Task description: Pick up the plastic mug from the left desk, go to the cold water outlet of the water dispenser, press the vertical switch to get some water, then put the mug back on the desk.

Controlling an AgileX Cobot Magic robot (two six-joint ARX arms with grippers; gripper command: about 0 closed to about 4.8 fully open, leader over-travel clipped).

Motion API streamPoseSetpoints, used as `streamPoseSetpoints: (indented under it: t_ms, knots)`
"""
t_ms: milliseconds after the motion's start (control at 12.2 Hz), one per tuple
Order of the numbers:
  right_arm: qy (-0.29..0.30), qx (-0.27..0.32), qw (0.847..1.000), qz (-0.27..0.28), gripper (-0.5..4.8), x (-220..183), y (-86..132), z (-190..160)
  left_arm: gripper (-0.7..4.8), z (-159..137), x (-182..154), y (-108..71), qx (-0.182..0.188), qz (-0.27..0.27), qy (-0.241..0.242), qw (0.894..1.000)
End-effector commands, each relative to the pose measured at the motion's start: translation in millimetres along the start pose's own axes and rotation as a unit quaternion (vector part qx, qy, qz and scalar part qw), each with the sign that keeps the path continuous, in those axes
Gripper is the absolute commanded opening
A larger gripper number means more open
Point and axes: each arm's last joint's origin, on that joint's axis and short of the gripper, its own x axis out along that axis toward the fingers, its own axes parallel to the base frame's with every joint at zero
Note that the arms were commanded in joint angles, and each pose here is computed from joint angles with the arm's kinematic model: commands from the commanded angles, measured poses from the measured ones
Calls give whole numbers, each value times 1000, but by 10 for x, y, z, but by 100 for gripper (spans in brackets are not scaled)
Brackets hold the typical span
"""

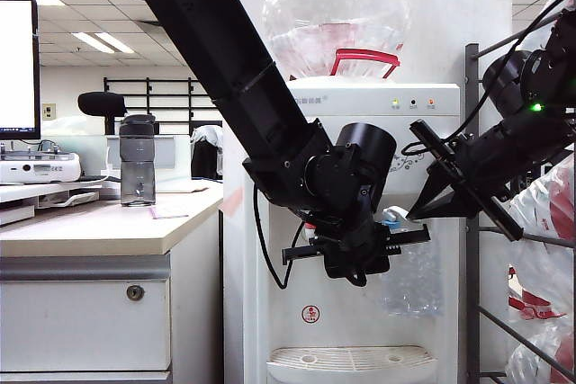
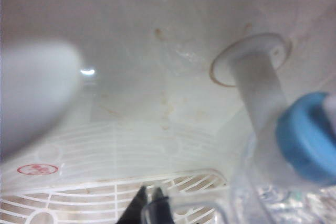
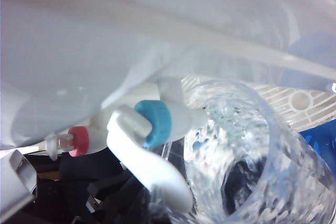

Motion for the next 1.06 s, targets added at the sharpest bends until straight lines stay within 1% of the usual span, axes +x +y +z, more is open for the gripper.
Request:
streamPoseSetpoints:
  t_ms: [82, 572, 654, 736, 1063]
  knots:
    - [-2, 10, 1000, -24, -5, 15, -61, -16, -7, 115, -48, -84, -14, -23, -27, 999]
    - [-7, 5, 1000, -18, -5, 15, -48, -4, -7, 115, -48, -84, -14, -23, -27, 999]
    - [-2, 0, 1000, 2, -5, -1, -17, 12, -7, 115, -48, -84, -14, -23, -27, 999]
    - [-6, -5, 1000, 10, -5, -19, 15, 25, -7, 115, -48, -84, -14, -22, -27, 999]
    - [-19, -20, 999, 30, -5, -151, 177, 72, -7, 117, -49, -84, -14, -23, -27, 999]
